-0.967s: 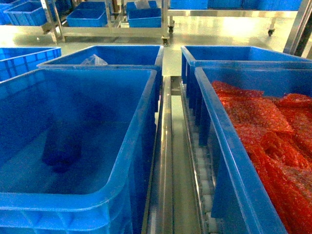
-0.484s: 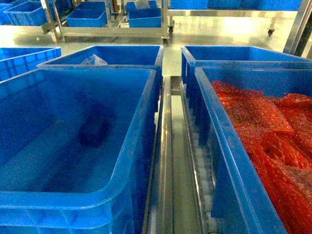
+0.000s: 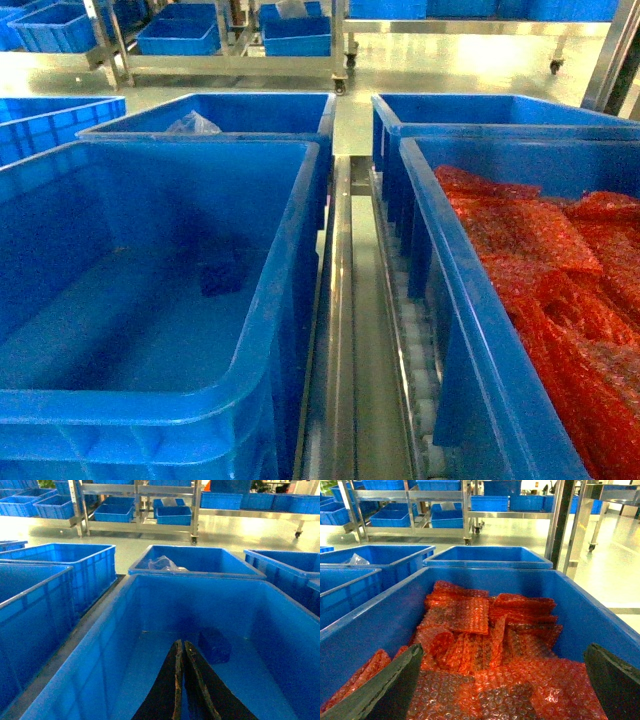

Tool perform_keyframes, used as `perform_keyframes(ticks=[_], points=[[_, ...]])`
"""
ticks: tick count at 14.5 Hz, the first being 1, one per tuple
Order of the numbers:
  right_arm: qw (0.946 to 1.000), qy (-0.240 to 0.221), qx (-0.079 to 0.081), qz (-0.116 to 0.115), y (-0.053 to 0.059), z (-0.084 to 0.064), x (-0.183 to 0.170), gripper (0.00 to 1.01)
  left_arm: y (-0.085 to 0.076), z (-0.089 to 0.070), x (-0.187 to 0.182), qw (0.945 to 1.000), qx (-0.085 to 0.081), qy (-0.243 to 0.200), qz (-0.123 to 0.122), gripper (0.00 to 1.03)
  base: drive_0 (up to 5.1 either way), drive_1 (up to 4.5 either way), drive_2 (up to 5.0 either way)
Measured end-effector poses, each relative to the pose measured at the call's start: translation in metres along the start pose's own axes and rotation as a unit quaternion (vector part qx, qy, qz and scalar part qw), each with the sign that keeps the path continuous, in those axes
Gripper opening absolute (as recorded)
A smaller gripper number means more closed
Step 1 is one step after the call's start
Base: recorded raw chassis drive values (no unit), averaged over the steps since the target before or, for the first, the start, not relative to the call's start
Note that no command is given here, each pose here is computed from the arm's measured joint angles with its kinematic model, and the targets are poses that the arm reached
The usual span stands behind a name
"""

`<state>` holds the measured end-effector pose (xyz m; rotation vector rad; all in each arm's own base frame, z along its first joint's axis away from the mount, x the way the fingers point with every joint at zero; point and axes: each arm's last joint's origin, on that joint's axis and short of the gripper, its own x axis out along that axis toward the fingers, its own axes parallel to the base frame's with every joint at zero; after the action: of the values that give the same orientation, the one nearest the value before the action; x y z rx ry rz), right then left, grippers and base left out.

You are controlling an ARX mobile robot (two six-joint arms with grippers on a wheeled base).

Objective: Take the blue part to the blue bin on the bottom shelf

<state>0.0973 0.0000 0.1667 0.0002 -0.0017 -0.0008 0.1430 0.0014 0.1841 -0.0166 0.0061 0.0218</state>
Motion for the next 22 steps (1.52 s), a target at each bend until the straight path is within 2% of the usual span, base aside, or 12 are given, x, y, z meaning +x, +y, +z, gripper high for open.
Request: perform_keyframes(ticks=[1,4,15,16,18,19,22], points=[[1.0,0.0,0.0,0.0,0.0,0.0,0.0,0.98,-0.001,-0.007,-0.011,0.9999,0.001,0.002,-0.012,0.02,0.0,0.0,0.0],[1.0,0.0,0.0,0.0,0.0,0.0,0.0,0.98,-0.001,-0.016,-0.018,0.9999,0.001,-0.003,-0.012,0.02,0.0,0.0,0.0],[1.0,0.0,0.0,0.0,0.0,0.0,0.0,0.98,-0.001,-0.015,-0.035,0.9999,0.001,-0.009,-0.012,0.02,0.0,0.0,0.0],[1.0,0.0,0.0,0.0,0.0,0.0,0.0,0.98,0.0,-0.021,-0.042,0.9997,0.001,0.019,-0.013,0.02,0.0,0.0,0.0],[1.0,-0.002,0.0,0.001,0.0,0.0,0.0,0.98,0.0,-0.015,-0.046,0.9999,0.001,-0.012,-0.01,0.02,0.0,0.0,0.0],[1.0,0.001,0.0,0.0,0.0,0.0,0.0,0.98,0.0,-0.019,-0.045,0.9999,0.002,0.002,-0.012,0.02,0.0,0.0,0.0],[1.0,-0.001,0.0,0.0,0.0,0.0,0.0,0.98,0.0,-0.018,-0.045,0.9999,0.002,-0.001,-0.012,0.02,0.0,0.0,0.0]])
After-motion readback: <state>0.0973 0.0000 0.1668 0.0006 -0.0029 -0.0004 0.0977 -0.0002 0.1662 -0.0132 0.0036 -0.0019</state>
